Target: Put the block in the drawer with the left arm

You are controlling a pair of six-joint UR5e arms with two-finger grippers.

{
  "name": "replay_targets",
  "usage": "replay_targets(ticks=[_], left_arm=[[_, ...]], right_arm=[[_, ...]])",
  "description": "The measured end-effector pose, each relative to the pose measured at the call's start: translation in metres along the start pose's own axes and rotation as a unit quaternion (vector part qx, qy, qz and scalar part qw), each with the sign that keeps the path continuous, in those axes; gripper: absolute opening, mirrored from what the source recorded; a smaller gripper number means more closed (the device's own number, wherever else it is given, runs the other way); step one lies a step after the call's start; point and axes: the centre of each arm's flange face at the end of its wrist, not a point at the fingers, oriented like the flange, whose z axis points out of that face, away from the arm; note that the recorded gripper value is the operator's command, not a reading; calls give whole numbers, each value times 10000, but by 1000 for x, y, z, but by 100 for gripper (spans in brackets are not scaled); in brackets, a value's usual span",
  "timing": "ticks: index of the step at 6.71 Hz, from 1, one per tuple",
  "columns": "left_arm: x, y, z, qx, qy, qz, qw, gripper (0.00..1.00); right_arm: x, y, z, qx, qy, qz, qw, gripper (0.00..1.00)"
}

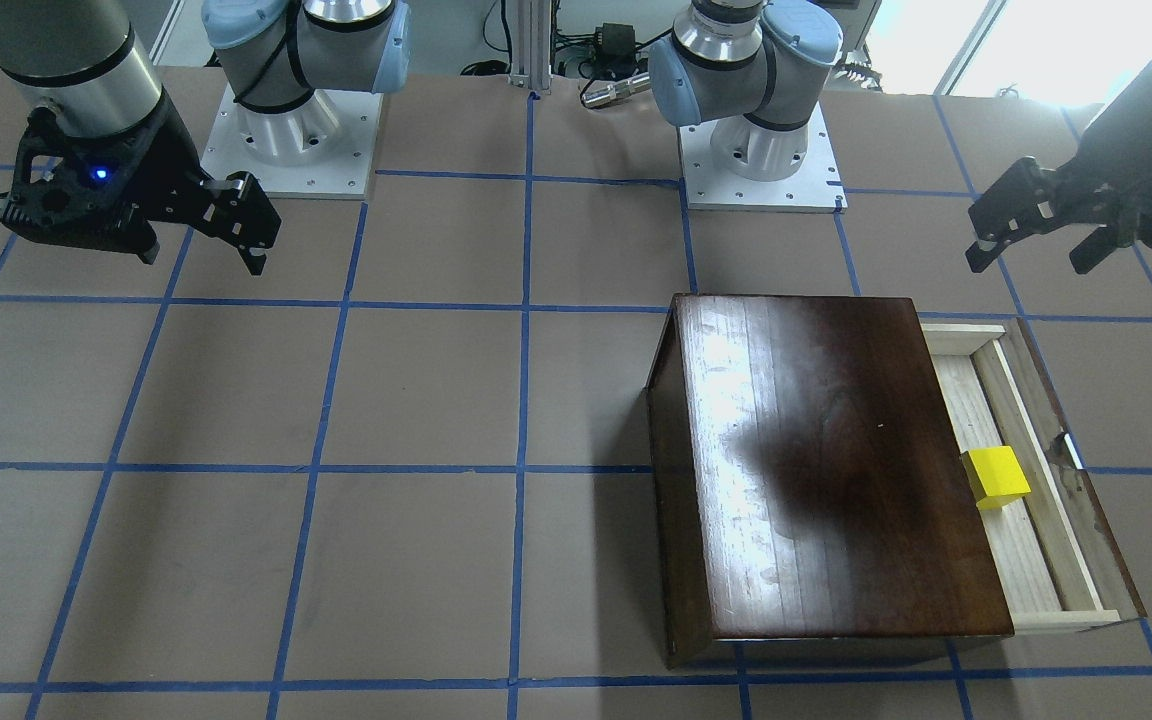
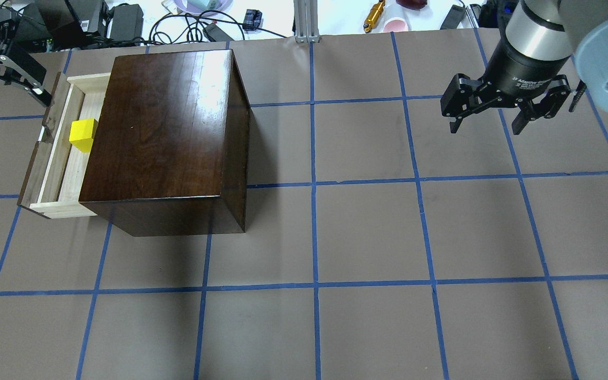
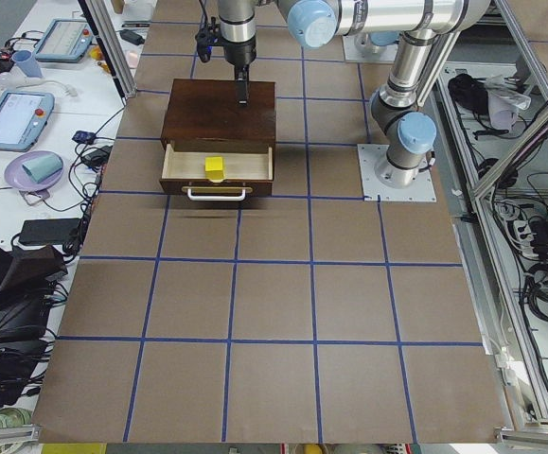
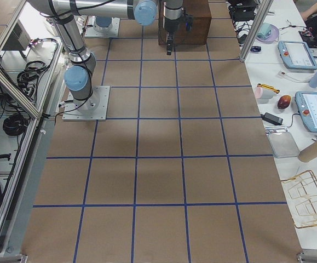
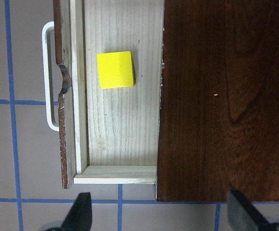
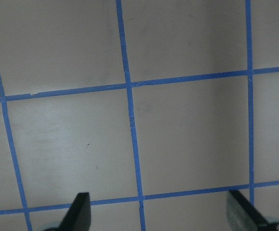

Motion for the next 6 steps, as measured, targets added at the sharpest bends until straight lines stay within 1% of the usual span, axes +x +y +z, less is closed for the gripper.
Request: replay_targets(ticks=[3, 5, 6], left_arm=[[95, -1, 18, -160, -16, -333, 9993, 100], [121, 4, 28, -253, -34, -375, 9990, 100], [123, 3, 30, -198, -29, -362, 9991, 100]], right_arm=[[0, 0, 0, 0, 0, 0, 10000, 100], [0, 0, 0, 0, 0, 0, 10000, 100], [0, 0, 0, 0, 0, 0, 10000, 100]])
